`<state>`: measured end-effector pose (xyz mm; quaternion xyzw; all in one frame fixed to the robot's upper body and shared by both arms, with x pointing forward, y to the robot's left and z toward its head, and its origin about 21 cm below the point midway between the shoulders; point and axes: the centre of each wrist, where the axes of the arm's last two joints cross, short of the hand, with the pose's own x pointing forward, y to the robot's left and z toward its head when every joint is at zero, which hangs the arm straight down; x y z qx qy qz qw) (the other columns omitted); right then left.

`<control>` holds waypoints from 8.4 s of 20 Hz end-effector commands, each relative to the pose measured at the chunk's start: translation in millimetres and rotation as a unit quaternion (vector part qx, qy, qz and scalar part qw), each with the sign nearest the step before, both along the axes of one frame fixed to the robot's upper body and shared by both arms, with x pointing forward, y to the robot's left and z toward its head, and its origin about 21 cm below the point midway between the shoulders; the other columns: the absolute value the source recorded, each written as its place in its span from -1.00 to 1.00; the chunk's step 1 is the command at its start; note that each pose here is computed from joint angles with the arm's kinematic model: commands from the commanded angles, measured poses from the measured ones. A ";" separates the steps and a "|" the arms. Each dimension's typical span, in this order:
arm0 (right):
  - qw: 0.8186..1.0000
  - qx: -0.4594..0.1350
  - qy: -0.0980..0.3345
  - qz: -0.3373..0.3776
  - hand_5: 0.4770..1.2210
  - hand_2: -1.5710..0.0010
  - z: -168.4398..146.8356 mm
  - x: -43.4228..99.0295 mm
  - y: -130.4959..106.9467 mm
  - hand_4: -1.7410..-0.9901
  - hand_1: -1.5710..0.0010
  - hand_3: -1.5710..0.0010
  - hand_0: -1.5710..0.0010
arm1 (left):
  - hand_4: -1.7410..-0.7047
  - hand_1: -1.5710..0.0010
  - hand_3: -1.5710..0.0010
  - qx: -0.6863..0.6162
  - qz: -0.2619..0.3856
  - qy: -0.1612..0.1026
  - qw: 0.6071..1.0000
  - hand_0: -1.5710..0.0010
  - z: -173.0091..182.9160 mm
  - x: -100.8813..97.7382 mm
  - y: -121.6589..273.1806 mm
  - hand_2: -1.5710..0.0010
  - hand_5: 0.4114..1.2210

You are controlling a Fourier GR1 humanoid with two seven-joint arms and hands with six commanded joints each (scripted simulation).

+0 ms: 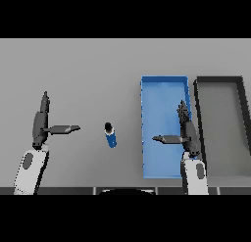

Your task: Pick up the blue pipe and place it into the blue bin.

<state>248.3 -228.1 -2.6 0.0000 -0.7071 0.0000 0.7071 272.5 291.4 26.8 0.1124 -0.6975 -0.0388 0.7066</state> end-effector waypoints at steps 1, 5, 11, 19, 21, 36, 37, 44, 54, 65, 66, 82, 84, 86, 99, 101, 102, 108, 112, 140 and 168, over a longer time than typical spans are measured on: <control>1.000 0.000 0.000 -0.001 -0.59 1.00 0.1 0.3 -0.3 0.43 1.00 1.00 1.00 | 0.50 1.00 1.00 0.000 0.000 -0.002 1.000 1.00 0.1 0.3 -0.4 1.00 -0.55; 1.000 0.000 0.001 -0.001 -0.59 1.00 0.4 2.1 -2.5 0.43 1.00 1.00 1.00 | 0.50 1.00 1.00 0.000 -0.001 -0.003 1.000 1.00 0.2 2.1 -2.7 1.00 -0.55; 0.985 -0.154 -0.067 0.047 -0.61 1.00 10.8 -22.2 -24.2 0.46 1.00 1.00 1.00 | 0.51 1.00 1.00 0.081 -0.138 0.005 0.987 1.00 -7.8 -14.6 35.6 1.00 -0.55; 0.984 -0.157 -0.067 0.054 -0.63 1.00 13.5 -25.0 -26.9 0.50 1.00 1.00 1.00 | 0.38 1.00 1.00 0.082 -0.261 0.024 0.962 1.00 3.3 -29.2 29.9 1.00 -0.66; 0.983 -0.161 -0.064 0.057 -0.63 1.00 15.1 -21.8 -23.8 0.51 1.00 1.00 1.00 | 0.29 1.00 1.00 0.075 -0.299 0.036 0.951 1.00 -0.7 -37.9 13.3 1.00 -0.73; 0.986 -0.151 -0.050 0.050 -0.61 1.00 16.6 -24.3 -20.6 0.43 1.00 1.00 1.00 | 0.14 1.00 1.00 0.050 -0.385 0.063 0.919 1.00 -39.4 -29.9 -93.1 1.00 -0.88; 0.985 -0.154 -0.052 0.051 -0.60 1.00 17.3 -24.5 -23.4 0.43 1.00 1.00 1.00 | 0.15 1.00 1.00 0.047 -0.384 0.063 0.920 1.00 -40.7 -25.6 -98.1 1.00 -0.88; 0.985 -0.158 -0.061 0.045 -0.55 1.00 18.1 -27.0 -28.8 0.40 1.00 1.00 1.00 | 0.31 1.00 1.00 0.062 -0.386 0.066 0.918 1.00 -55.1 -18.6 -122.7 1.00 -0.98; 0.985 -0.155 -0.064 0.048 -0.51 1.00 14.7 -25.6 -29.4 0.38 1.00 1.00 1.00 | -0.53 -0.17 -0.31 -0.035 -0.387 0.048 0.920 -0.01 -62.0 -16.4 -151.1 -0.28 0.39; 0.987 -0.143 -0.057 0.049 -0.58 1.00 16.1 -24.6 -29.0 0.36 1.00 1.00 1.00 | -0.48 -0.93 -0.94 -0.051 -0.398 -0.050 0.915 -0.92 -34.0 -21.7 -171.6 -0.94 0.95; 0.986 -0.148 -0.056 0.048 -0.57 1.00 17.0 -24.4 -28.2 0.37 1.00 1.00 1.00 | -0.48 -0.94 -0.95 -0.054 -0.399 -0.061 0.913 -0.93 -26.5 -17.9 -172.1 -0.95 0.96; 0.978 -0.193 -0.076 0.024 -0.55 1.00 24.3 -39.8 -30.5 0.53 1.00 1.00 1.00 | -0.47 -1.00 -1.00 -0.037 -0.446 -0.079 0.891 -1.00 20.1 -13.4 -193.6 -1.00 1.00; 0.976 -0.201 -0.076 0.016 -0.56 1.00 27.9 -46.8 -29.0 0.46 1.00 1.00 1.00 | -0.47 -1.00 -1.00 -0.037 -0.447 -0.082 0.890 -1.00 20.2 -11.8 -191.7 -1.00 1.00; 0.975 -0.201 -0.093 0.016 -0.56 0.97 38.1 -46.7 -32.3 0.47 1.00 1.00 1.00 | -0.47 -1.00 -1.00 -0.045 -0.453 -0.086 0.886 -1.00 18.9 -14.7 -191.8 -1.00 1.00; 0.918 -0.132 -0.130 0.351 -0.78 0.90 162.4 -13.2 6.2 0.22 0.99 1.00 1.00 | -0.47 -1.00 -1.00 -0.032 -0.457 -0.080 0.885 -1.00 22.7 -14.5 -192.8 -1.00 1.00; 0.904 -0.142 -0.138 0.379 -0.79 0.93 174.6 -9.5 20.3 0.18 1.00 1.00 1.00 | -0.47 -1.00 -1.00 -0.025 -0.457 -0.080 0.886 -1.00 23.5 -11.1 -191.3 -1.00 1.00; 0.894 -0.149 -0.146 0.397 -0.78 0.94 176.6 -11.0 29.2 0.18 1.00 1.00 1.00 | -0.47 -1.00 -1.00 -0.028 -0.456 -0.082 0.886 -1.00 22.8 -9.8 -192.7 -1.00 1.00; 0.859 -0.156 -0.139 0.467 -0.79 0.94 186.1 1.5 69.1 0.30 1.00 1.00 1.00 | -0.47 -1.00 -1.00 -0.039 -0.466 -0.084 0.880 -1.00 22.5 -8.9 -192.9 -1.00 1.00; 0.844 -0.181 -0.139 0.486 -0.85 0.91 195.2 11.0 86.0 0.42 0.97 1.00 0.99 | -0.48 -1.00 -1.00 -0.049 -0.472 -0.077 0.877 -1.00 24.3 -7.3 -191.0 -1.00 1.00; 0.824 -0.139 -0.168 0.523 0.95 -0.98 187.5 21.7 135.1 -0.98 -0.98 -0.97 -0.98 | -0.49 -0.37 -0.19 -0.025 -0.463 -0.094 0.881 -0.49 23.8 -5.4 -184.4 -0.32 1.00; 0.865 0.005 -0.227 0.447 1.00 -1.00 333.9 57.5 112.6 -1.00 -1.00 -1.00 -1.00 | 0.62 1.00 1.00 0.032 -0.453 -0.001 0.891 1.00 24.2 -7.2 -179.3 1.00 -0.95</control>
